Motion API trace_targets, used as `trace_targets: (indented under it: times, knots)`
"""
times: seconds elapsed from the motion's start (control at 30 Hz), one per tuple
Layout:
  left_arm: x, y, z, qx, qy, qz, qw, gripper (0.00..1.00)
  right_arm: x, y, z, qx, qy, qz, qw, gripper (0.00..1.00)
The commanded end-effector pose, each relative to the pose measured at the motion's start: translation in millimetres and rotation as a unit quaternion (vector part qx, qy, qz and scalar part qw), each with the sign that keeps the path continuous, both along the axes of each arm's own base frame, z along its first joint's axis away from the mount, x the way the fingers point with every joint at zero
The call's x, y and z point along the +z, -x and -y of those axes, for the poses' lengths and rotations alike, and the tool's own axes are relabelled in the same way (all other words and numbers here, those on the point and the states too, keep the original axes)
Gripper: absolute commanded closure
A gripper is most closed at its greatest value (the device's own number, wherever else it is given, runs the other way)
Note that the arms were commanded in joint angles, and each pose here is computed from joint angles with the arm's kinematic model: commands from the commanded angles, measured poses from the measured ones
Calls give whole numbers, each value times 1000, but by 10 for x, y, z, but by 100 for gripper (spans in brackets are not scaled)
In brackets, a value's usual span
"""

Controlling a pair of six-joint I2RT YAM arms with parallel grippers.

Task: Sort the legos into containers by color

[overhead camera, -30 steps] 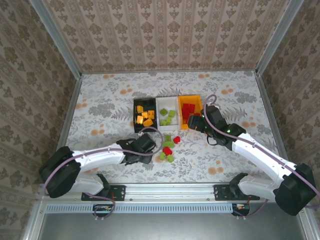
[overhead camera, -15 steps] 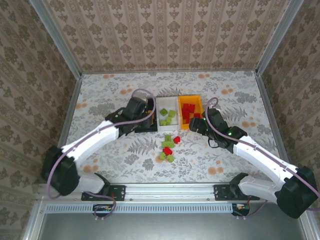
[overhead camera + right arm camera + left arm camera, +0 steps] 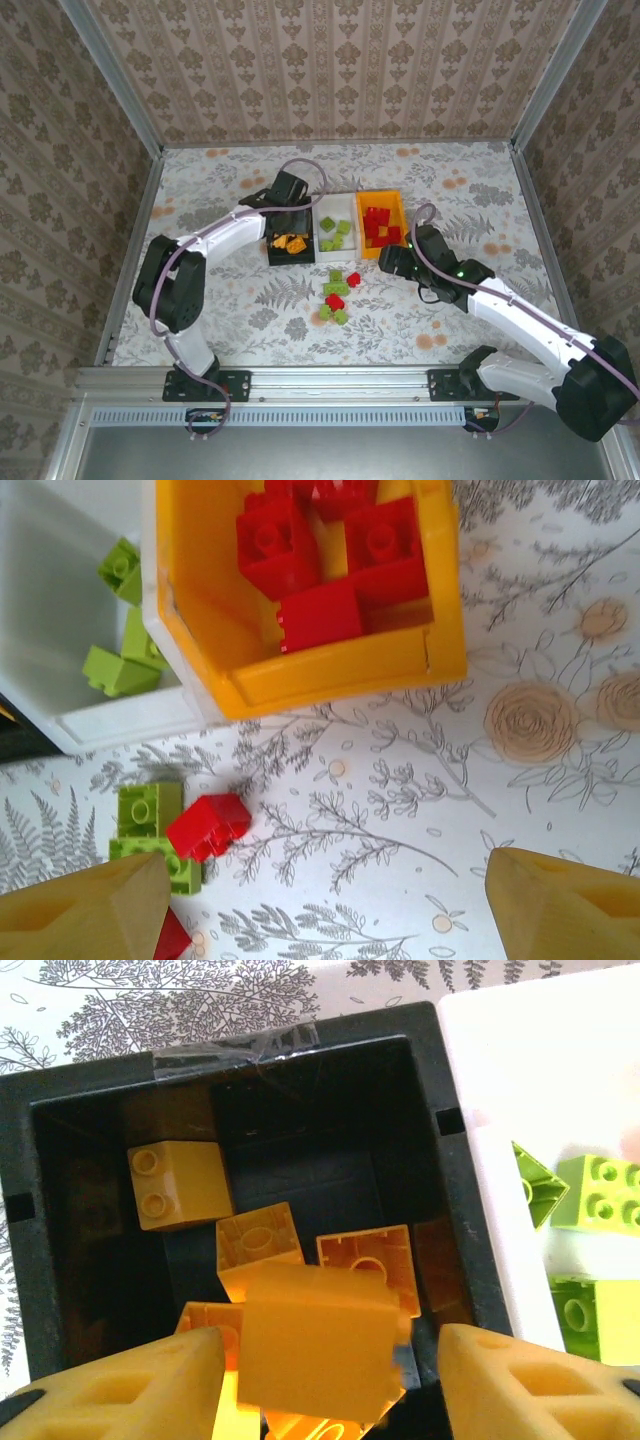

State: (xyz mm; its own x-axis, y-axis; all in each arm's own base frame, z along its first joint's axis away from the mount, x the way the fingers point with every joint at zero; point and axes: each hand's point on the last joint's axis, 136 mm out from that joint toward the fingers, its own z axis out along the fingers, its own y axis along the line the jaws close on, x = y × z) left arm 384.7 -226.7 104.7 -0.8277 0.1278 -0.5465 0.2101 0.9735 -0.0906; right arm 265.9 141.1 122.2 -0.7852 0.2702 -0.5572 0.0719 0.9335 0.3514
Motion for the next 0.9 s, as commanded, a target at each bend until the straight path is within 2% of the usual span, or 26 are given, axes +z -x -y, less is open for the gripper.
trace_targets:
  times: [0.0, 0.2, 0.3, 0.4, 0.6, 0.87]
  knots:
    - [317, -45, 55, -7, 27, 28, 999, 30, -53, 75, -170, 36, -15, -9, 999, 16]
    - [921, 264, 197, -33, 105, 78, 991, 10, -113, 69, -527, 85, -16, -9, 996, 16]
    - [1202, 571, 229, -52, 136, 107, 983, 4, -182, 25, -690, 105, -6, -15, 994, 16]
    - [1316, 875, 180, -57, 166, 126, 976, 0, -293, -40, -836, 121, 8, -26, 992, 17]
    - [1067, 1300, -116, -21, 219, 121, 968, 0, -564, -200, -1002, 136, 45, -51, 988, 20]
    - [640, 1533, -391, 14, 218, 98, 971, 0, -791, -254, -1107, 147, 64, -71, 984, 28]
